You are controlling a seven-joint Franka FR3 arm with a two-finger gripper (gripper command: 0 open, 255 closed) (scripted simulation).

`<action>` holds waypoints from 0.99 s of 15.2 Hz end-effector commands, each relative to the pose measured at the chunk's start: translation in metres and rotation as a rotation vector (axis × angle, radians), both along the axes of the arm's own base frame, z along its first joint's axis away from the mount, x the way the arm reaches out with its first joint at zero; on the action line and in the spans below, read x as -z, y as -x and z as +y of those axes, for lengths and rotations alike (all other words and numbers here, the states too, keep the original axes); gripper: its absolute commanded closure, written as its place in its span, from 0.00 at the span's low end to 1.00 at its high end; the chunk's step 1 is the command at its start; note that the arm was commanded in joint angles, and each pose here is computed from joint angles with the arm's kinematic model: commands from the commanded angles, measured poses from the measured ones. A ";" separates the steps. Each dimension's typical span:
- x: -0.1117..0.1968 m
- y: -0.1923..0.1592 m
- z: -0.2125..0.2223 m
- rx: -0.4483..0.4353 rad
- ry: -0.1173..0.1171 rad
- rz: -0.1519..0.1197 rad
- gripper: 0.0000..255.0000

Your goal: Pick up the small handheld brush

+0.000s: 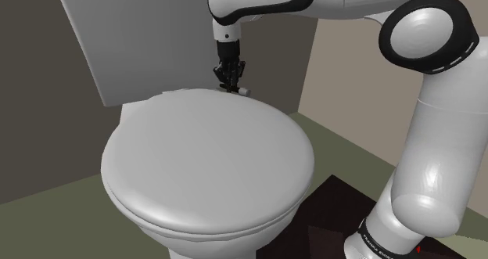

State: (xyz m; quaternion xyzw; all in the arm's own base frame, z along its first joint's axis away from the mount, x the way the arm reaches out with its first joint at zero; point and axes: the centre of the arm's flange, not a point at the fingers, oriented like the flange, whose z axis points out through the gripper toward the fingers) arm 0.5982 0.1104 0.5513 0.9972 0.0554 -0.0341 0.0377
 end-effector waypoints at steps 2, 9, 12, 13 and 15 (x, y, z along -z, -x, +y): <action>0.002 -0.001 -0.001 0.001 0.001 0.002 1.00; -0.021 0.000 -0.001 0.001 0.001 0.002 1.00; -0.037 0.000 -0.001 0.001 0.001 0.002 1.00; -0.042 0.000 -0.001 0.001 0.001 0.002 1.00; -0.053 0.000 -0.001 0.001 0.001 0.002 1.00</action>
